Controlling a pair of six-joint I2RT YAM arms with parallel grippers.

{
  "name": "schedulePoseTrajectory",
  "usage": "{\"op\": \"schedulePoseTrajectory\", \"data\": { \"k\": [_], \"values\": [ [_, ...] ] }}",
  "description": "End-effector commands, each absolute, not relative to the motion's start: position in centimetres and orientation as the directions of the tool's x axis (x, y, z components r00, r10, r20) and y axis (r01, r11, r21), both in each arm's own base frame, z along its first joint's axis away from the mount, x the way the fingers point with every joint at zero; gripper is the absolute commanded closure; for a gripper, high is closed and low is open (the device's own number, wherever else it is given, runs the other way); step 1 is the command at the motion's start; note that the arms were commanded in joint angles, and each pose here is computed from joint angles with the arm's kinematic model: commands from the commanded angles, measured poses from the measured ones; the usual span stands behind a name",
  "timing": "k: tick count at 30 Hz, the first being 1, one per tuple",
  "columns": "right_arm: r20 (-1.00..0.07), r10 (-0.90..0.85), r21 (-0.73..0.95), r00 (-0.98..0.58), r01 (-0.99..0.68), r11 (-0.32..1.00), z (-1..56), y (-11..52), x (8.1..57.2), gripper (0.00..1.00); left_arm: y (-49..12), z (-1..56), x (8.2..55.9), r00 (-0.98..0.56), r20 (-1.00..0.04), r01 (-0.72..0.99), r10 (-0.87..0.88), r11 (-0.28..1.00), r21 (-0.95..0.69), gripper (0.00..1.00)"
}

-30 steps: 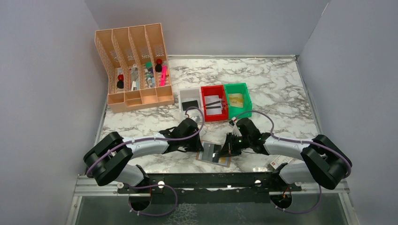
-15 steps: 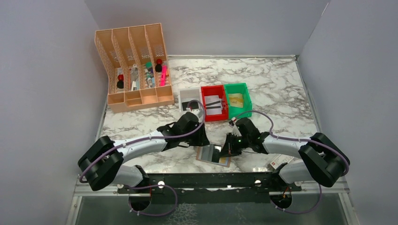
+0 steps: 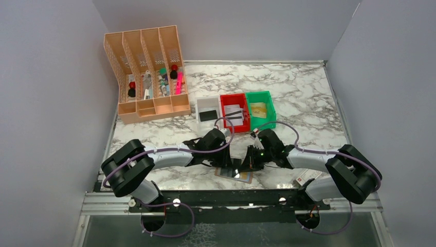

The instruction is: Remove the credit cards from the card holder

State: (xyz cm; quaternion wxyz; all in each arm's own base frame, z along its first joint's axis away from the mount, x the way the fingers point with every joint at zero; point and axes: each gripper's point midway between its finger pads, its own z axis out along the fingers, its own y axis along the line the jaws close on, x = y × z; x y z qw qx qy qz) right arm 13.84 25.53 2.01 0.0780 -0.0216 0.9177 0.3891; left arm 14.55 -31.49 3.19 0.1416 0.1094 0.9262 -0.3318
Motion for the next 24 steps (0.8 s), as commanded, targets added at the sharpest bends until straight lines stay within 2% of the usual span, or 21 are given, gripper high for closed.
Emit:
{"op": "schedulePoseTrajectory", "data": {
  "k": [1, 5, 12, 15, 17, 21, 24],
  "values": [
    [-0.156, 0.080, 0.720, -0.984, -0.058, 0.691, 1.1, 25.5, 14.4, 0.90, -30.0, 1.1, 13.2, -0.951, -0.279, 0.267, 0.134, 0.811, -0.520, 0.75],
    [-0.129, 0.125, 0.768, -0.984, -0.019, 0.640, 1.5, 26.3, 14.5, 0.82, -29.8, 0.7, 12.8, -0.953, -0.270, 0.265, 0.139, 0.815, -0.516, 0.82],
    [-0.128, 0.163, 0.781, -0.978, 0.002, 0.625, 1.5, 26.7, 15.3, 0.81, -29.9, 0.6, 12.7, -0.952, -0.270, 0.272, 0.147, 0.814, -0.514, 0.88],
    [-0.130, 0.162, 0.777, -0.978, 0.001, 0.629, 1.6, 26.6, 15.3, 0.94, -29.8, 0.6, 12.8, -0.951, -0.276, 0.267, 0.139, 0.818, -0.509, 0.89],
    [-0.139, 0.168, 0.747, -0.976, 0.008, 0.664, 1.2, 25.9, 15.3, 0.96, -29.6, 0.8, 13.1, -0.949, -0.289, 0.264, 0.128, 0.824, -0.502, 0.89],
    [-0.237, 0.178, 0.631, -0.955, -0.012, 0.775, 1.2, 23.2, 16.1, 0.99, -28.6, 1.4, 14.0, -0.939, -0.327, 0.254, 0.106, 0.855, -0.453, 0.89],
    [-0.373, 0.182, 0.536, -0.910, -0.051, 0.843, 3.2, 21.0, 17.8, 0.99, -27.9, 2.0, 14.8, -0.929, -0.359, 0.246, 0.091, 0.876, -0.414, 0.89]
  ]
}}
